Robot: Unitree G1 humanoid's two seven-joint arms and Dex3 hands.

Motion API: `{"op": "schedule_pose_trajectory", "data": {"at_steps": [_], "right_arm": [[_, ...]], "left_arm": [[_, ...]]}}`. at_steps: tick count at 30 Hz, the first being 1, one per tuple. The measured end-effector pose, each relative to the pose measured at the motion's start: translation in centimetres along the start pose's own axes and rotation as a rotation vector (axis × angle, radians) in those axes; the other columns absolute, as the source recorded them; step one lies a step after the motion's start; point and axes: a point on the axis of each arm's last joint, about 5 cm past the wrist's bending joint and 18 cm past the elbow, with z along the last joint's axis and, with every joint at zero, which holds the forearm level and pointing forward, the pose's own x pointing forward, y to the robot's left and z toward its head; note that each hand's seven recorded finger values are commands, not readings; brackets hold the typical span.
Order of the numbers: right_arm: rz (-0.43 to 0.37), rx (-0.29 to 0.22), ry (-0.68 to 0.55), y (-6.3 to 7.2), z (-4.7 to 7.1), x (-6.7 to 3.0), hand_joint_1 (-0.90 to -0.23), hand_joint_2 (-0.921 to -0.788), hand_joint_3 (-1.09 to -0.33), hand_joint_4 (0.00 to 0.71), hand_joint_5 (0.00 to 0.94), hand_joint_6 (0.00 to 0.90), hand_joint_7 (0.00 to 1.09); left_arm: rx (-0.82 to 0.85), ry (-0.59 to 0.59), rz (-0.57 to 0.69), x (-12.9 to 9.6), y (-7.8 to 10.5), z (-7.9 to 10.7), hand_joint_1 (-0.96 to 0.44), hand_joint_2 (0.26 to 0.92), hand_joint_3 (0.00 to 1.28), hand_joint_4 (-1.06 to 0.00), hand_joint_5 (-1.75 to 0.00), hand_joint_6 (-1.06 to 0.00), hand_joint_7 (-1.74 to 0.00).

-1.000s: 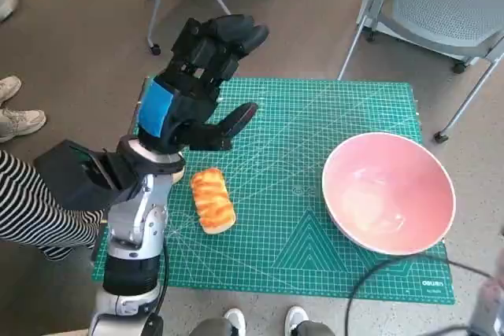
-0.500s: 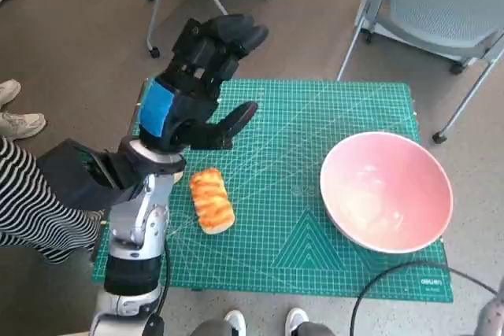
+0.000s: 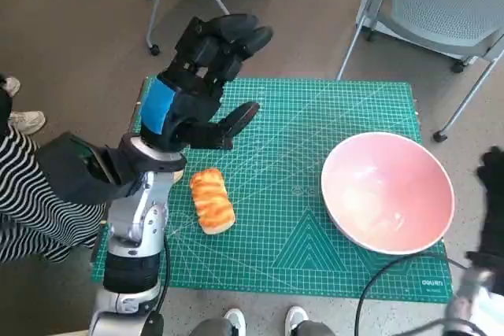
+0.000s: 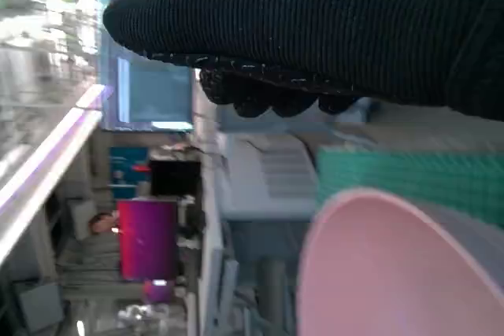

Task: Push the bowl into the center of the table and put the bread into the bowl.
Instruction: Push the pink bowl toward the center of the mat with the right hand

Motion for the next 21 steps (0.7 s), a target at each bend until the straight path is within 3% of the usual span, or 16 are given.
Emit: {"op": "schedule_pose_trajectory", "data": {"at_steps": [10, 21], "right_arm": [[0.075, 0.066, 0.072, 3.0, -1.7, 0.22, -0.605, -0.921, -0.776, 0.158, 0.007, 0.053, 0.5], [0.17, 0.126, 0.069, 5.7, -1.8, 1.2, -0.614, -0.921, -0.775, 0.164, 0.007, 0.074, 0.5]], "left_arm": [[-0.006, 0.009, -0.002, -0.1, 0.2, 0.3, -0.1, 0.646, 0.78, 0.0, -0.55, 0.0, -0.91], [0.004, 0.01, -0.003, -0.2, 0.4, 0.8, -0.1, 0.65, 0.76, 0.0, -0.55, 0.0, -0.92]]}}
